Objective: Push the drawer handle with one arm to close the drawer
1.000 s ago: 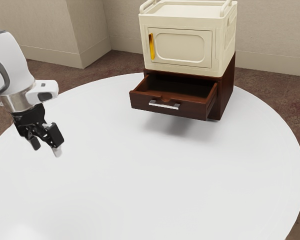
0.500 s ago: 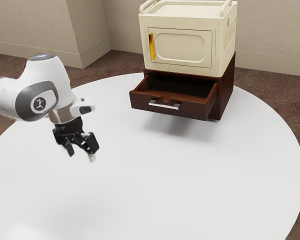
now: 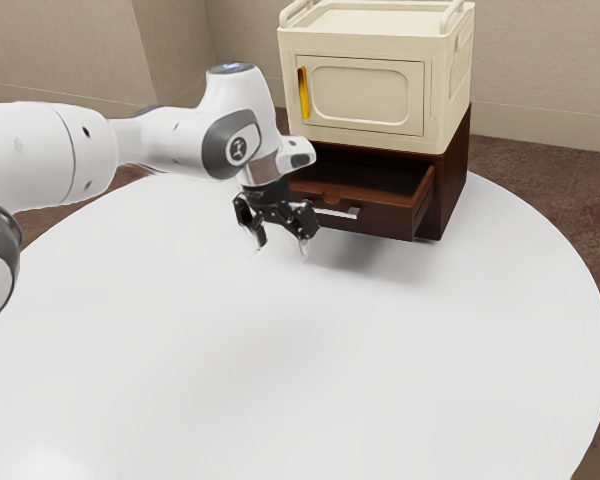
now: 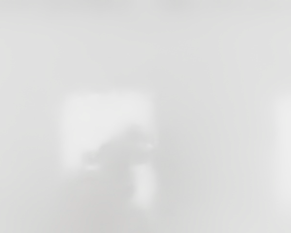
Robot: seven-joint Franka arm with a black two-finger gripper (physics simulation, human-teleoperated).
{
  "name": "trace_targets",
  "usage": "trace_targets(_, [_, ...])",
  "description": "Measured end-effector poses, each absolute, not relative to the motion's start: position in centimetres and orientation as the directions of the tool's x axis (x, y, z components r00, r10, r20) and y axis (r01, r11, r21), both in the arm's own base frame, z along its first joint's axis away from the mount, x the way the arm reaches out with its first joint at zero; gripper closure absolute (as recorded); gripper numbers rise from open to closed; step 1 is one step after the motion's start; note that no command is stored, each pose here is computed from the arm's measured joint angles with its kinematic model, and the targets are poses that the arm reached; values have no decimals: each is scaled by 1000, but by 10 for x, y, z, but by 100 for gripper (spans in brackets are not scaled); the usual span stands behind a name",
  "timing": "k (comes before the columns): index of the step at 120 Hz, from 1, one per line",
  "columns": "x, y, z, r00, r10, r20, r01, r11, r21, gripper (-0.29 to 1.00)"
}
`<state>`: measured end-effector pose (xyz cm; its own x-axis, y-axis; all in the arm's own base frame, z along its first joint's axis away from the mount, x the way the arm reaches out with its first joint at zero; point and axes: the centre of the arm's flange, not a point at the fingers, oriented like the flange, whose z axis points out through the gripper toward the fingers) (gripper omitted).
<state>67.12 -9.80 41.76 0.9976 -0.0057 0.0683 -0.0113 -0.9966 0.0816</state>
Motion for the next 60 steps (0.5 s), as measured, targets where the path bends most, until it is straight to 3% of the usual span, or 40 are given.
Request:
trace_targets(14, [697,-94,410,998,-10,55,-13,-999,50,5])
trace_targets(36, [728,-106,400,997,-30,66,-33,-999,41,50])
trace_targets(60, [744,-103,392,996,-27,86,-31,-998,46,70])
